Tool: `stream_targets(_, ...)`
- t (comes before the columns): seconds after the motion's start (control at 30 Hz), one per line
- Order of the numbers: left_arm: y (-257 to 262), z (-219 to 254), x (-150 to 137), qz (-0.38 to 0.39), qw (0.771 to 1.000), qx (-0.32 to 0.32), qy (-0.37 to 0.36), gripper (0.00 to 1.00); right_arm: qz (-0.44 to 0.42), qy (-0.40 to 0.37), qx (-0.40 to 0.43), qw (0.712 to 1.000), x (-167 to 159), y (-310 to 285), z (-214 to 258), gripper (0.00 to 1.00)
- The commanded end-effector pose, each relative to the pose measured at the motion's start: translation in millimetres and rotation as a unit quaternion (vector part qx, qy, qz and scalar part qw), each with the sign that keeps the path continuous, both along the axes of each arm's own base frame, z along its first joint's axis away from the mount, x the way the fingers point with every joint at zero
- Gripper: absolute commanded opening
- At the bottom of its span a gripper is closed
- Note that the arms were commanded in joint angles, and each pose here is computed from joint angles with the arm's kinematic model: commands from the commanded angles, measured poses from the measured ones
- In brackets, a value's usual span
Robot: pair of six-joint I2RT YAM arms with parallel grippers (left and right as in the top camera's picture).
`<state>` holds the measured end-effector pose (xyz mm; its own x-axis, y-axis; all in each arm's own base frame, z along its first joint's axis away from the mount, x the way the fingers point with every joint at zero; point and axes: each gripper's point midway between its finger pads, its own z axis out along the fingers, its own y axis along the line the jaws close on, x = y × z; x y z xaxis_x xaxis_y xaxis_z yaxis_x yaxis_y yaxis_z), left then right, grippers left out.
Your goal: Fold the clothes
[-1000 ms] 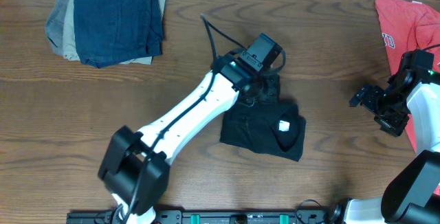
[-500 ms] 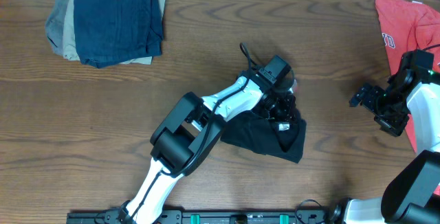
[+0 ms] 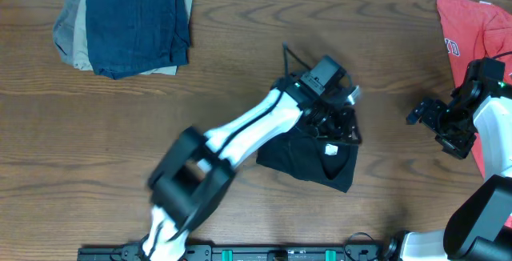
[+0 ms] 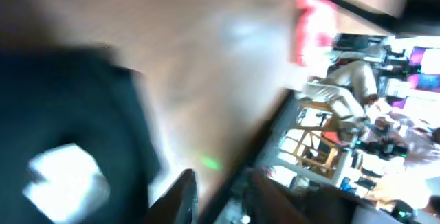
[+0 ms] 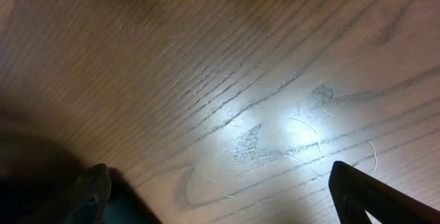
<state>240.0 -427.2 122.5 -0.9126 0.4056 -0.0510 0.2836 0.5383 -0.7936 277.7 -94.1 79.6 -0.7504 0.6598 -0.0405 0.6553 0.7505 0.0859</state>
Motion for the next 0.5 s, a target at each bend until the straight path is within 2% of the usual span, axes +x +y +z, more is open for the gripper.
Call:
stream_targets(0.0,8,56,-17,-0.015,0.999,-0.034,-0.025,0.31,-0.008,-0.006,-0.004,1.000,2,-3,4,0.99)
stream_targets(0.1,25,50,-25,-0.025,0.999,0.002,-0.027,0.31,-0.008,-0.006,-0.004,1.000,2,-3,4,0.99)
stream_targets(0.27,80,11,-26,-0.029,0.989,0.138,-0.034,0.32,-0.008,-0.006,-0.004,1.000,2,-3,4,0.99)
stream_targets(0.47,86,-4,-26,-0.042,0.989,0.133,-0.041,0.32,-0.008,-0.006,-0.004,1.000,2,-3,4,0.99)
